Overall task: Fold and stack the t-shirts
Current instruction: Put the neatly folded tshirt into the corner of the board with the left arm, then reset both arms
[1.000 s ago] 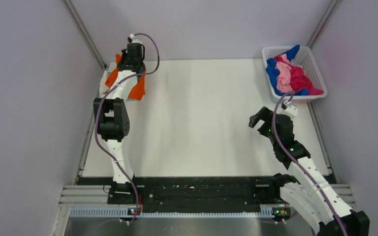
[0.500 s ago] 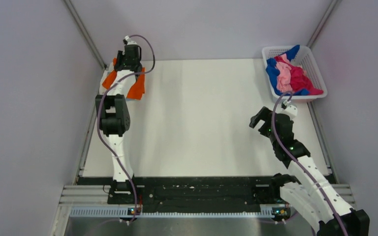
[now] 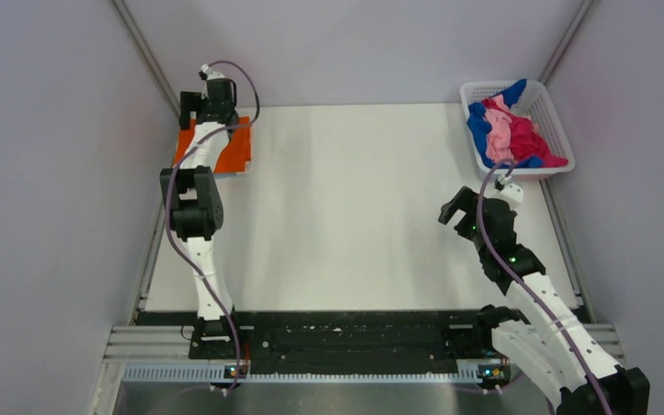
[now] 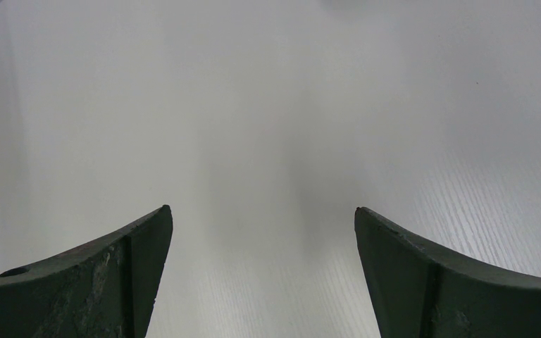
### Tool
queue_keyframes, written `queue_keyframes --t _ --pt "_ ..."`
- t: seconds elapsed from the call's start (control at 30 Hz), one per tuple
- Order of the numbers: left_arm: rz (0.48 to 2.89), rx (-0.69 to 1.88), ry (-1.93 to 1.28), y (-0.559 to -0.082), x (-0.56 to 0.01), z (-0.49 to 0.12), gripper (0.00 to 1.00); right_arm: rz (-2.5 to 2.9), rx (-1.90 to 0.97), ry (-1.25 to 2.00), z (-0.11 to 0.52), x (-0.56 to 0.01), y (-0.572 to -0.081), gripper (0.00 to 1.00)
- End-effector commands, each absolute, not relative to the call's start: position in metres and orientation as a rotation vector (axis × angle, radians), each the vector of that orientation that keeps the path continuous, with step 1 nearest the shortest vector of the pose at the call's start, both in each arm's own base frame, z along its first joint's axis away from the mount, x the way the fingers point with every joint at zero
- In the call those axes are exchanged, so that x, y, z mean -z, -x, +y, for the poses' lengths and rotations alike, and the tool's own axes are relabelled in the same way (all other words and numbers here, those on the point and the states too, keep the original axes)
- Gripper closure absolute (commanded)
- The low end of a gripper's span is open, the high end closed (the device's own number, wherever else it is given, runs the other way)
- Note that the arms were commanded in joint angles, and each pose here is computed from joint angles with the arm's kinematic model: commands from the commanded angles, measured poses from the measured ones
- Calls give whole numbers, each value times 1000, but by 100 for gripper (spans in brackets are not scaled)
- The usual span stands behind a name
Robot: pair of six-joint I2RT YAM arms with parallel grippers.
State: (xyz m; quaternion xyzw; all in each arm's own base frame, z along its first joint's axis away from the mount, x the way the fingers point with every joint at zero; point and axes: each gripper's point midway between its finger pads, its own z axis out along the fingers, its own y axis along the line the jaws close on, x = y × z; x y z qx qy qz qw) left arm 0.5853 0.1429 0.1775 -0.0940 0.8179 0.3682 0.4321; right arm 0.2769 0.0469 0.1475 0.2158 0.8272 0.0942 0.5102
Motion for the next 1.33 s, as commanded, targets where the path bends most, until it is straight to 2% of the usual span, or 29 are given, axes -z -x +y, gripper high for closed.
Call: queue_keyframes --t 0.0,0.2,0.3,0.37,0.5,0.57,0.73,0.9,1.3 --pt "1911 -667 413 -579 -257 122 1 1930 -253 -518 47 -172 -283 1" --pt "1923 50 435 -556 -293 27 2 1960 -289 -487 54 -167 -281 1" --pt "1892 364 416 -521 -292 -23 2 1992 -315 -462 60 -162 -278 1" --pt "1869 470 362 -490 -290 -55 1 2009 -321 -447 62 -160 -275 1" --pt "1930 458 244 -417 -259 -105 1 2019 -370 -400 71 -162 -272 1" --pt "1988 453 197 -381 -226 -125 1 2022 -379 -399 72 -160 -270 1" --pt "2046 718 121 -315 -170 -171 1 2041 -418 -402 77 -151 -264 1" --pt "2092 636 164 -302 -150 -155 1 2043 -435 -387 78 -146 -258 1" --pt "2060 496 244 -304 -159 -130 1 2018 -437 -396 77 -142 -259 1"
